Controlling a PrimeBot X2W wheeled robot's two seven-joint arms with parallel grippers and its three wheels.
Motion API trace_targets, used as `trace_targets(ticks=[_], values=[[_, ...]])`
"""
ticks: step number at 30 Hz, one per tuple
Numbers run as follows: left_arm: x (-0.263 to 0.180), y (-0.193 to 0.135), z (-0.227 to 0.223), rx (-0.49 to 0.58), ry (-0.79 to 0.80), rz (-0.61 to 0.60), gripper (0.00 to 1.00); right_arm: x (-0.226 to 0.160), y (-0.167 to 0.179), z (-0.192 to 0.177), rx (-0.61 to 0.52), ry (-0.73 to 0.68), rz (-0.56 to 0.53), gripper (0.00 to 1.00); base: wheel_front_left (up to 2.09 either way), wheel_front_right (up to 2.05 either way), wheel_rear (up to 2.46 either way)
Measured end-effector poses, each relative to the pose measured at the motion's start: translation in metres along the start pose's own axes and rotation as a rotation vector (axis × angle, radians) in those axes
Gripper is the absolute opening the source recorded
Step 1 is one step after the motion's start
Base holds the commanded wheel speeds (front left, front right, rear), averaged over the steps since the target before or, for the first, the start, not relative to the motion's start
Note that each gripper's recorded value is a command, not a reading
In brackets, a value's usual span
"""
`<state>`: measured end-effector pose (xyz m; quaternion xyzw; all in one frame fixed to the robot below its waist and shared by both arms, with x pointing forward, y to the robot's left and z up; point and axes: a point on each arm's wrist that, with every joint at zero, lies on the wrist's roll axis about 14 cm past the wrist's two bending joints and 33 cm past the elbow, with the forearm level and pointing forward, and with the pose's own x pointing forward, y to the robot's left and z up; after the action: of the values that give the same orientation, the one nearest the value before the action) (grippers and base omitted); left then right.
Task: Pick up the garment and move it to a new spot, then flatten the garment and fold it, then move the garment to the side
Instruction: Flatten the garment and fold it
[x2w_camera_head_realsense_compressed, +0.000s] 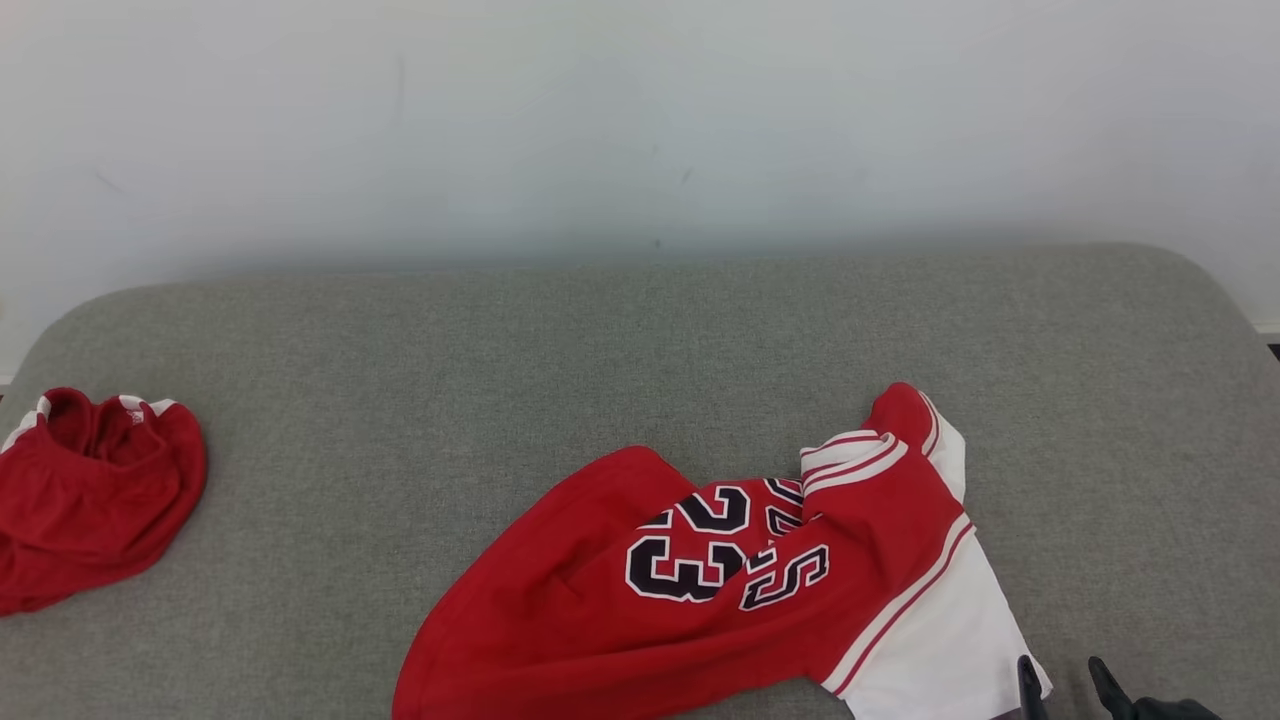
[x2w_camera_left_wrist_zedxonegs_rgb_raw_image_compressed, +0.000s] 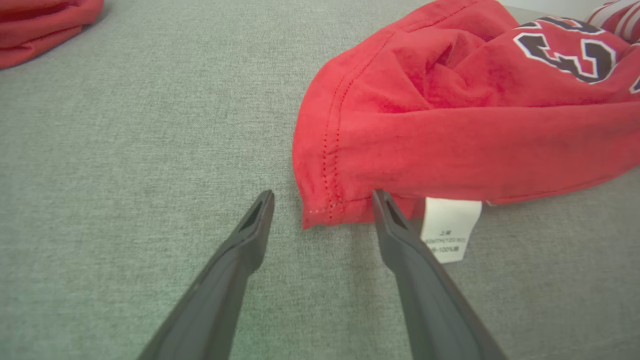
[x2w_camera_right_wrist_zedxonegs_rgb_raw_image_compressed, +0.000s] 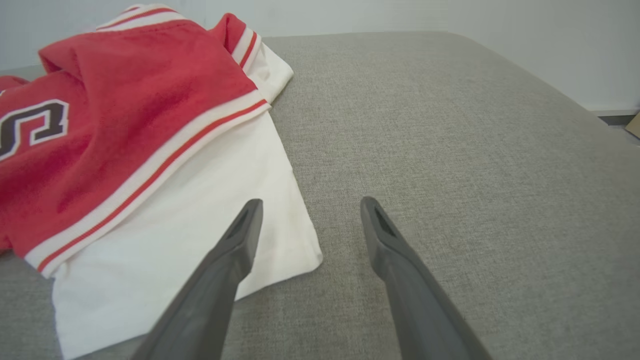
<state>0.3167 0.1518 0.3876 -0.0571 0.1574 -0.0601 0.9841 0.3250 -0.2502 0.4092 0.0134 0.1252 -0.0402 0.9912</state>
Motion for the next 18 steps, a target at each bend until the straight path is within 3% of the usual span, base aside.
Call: trace_targets(ticks=[10,11,12,13,18], values=[[0.012,-0.001,-0.006,0.006,0.036,-0.016,1.0,0.015,0.011,-0.031,0.009,0.127,0.019,1.0,0.0,0.0,0.0],[0.012,-0.002,-0.008,0.003,0.044,-0.016,0.8,0.016,0.012,-0.034,0.015,0.138,0.022,0.48,0.0,0.0,0.0],[0.012,-0.003,-0.01,-0.007,0.053,-0.021,0.11,0.017,0.014,-0.035,0.018,0.144,0.025,0.37,0.0,0.0,0.0],[0.011,-0.005,-0.013,-0.008,0.061,-0.025,0.0,0.018,0.014,-0.036,0.025,0.149,0.026,0.0,0.0,0.0,0.0],[0.009,-0.004,-0.013,-0.026,0.057,-0.017,0.0,0.017,0.016,-0.036,0.055,0.148,0.025,0.0,0.0,0.0,0.0]])
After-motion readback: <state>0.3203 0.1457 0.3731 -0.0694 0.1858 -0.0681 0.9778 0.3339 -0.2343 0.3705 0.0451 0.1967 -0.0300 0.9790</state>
